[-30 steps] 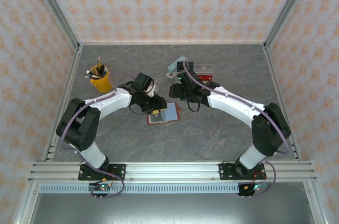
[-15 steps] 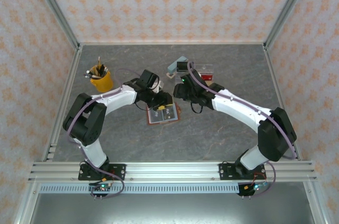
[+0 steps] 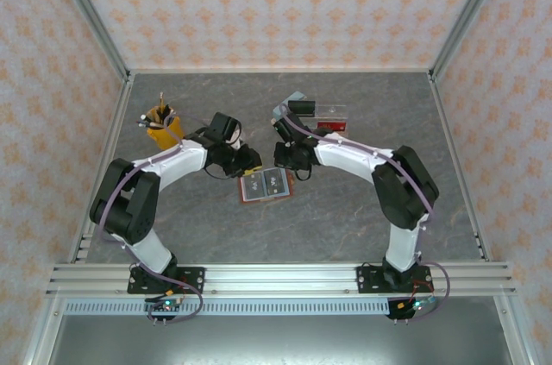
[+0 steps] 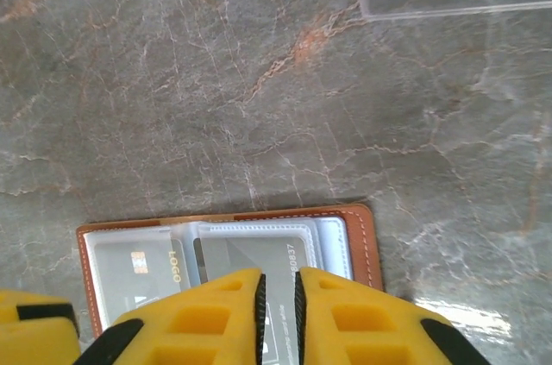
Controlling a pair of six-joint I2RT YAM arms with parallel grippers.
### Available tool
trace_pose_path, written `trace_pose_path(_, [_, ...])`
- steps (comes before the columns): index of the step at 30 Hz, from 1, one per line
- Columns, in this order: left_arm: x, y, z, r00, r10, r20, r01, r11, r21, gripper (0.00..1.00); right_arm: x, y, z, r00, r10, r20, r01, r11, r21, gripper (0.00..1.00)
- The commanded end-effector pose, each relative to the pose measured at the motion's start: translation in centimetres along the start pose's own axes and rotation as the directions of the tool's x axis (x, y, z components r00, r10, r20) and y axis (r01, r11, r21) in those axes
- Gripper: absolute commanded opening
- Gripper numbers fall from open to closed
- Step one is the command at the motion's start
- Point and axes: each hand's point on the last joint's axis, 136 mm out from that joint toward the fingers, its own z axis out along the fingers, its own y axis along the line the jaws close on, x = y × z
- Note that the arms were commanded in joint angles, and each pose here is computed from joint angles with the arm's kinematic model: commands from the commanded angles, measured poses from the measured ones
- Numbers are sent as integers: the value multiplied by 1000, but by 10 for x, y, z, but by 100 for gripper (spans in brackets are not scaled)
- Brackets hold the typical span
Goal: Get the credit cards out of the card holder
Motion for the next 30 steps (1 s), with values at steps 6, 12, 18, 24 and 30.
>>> trace_pose_path(6, [9,2,25,997,-5,-78,6,1000,14,24,17,-11,21,994,8,-108,1,997,79,15])
trace_pose_path(12, [10,2,35,995,-2,-95,4,1000,13,21,23,-14,29,991,5,-136,8,996,91,11])
trace_pose_path(18, [10,11,41,995,-8,-104,6,1000,-23,20,26,-20,34,989,3,-150,15,993,116,11])
trace_pose_path(24, [10,17,43,995,1,-103,-6,999,-51,21,29,-24,40,987,3,-164,18,991,129,11])
trace_pose_path(30, [13,15,49,991,17,-135,-20,1000,-22,19,32,-27,44,985,4,-173,20,991,136,9])
